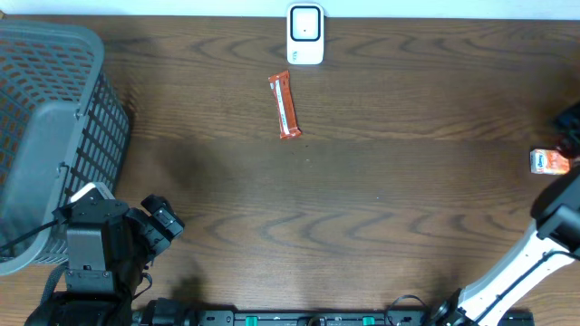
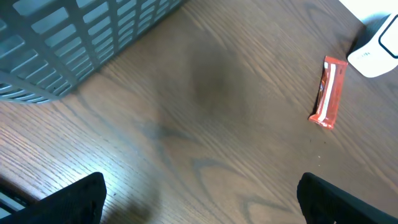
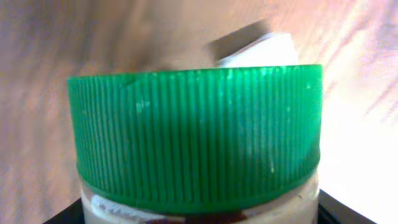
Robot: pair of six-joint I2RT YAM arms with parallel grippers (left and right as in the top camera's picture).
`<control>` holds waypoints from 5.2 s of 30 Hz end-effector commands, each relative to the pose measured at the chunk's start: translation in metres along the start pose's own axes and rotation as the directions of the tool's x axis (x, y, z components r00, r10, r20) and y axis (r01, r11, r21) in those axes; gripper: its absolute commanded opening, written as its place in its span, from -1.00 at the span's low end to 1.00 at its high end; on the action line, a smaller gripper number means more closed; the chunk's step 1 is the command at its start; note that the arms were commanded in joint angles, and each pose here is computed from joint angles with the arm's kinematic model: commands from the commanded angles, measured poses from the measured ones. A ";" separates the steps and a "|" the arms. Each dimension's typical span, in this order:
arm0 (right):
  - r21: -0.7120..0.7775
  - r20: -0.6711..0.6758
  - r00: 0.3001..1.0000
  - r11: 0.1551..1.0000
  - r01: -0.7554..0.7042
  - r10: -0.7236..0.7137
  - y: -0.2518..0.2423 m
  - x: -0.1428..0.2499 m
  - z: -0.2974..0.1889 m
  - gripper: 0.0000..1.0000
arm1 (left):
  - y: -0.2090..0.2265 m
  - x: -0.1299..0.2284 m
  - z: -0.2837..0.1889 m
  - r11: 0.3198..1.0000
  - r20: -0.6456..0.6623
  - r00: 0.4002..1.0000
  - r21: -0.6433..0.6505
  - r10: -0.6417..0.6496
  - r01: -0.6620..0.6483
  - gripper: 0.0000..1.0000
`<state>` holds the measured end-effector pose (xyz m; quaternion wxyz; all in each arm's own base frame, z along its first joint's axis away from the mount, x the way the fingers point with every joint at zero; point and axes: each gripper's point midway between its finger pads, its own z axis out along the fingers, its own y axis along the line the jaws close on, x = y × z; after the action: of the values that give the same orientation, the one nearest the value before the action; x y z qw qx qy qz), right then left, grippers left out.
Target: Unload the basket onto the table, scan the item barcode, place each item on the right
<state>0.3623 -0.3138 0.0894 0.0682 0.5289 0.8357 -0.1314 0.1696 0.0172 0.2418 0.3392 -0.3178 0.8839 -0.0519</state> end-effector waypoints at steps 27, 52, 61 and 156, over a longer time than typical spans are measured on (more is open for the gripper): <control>-0.149 -0.031 0.999 0.988 -0.037 0.032 -0.024 -0.009 -0.030 0.98 | 0.001 -0.004 -0.003 1.000 0.017 1.000 -0.005 0.005 -0.004 0.96; -0.649 0.170 0.747 0.497 0.575 -0.643 0.286 0.320 -0.215 0.99 | 0.001 -0.004 -0.003 1.000 0.017 1.000 -0.005 0.005 -0.004 0.96; -0.634 0.145 0.595 0.388 0.669 -0.791 0.316 0.425 -0.177 0.98 | -0.002 -0.008 -0.004 1.000 0.034 0.999 0.007 0.000 0.000 0.96; -0.749 -0.040 0.282 0.216 0.626 -0.959 0.251 0.497 -0.018 0.89 | 0.011 0.007 -0.004 0.999 -0.028 1.000 -0.044 0.014 -0.015 0.96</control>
<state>0.4200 0.2463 0.0191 0.0131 -0.0459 0.9454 0.3224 0.1573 0.0180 0.2323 0.3115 -0.3185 0.8944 -0.0399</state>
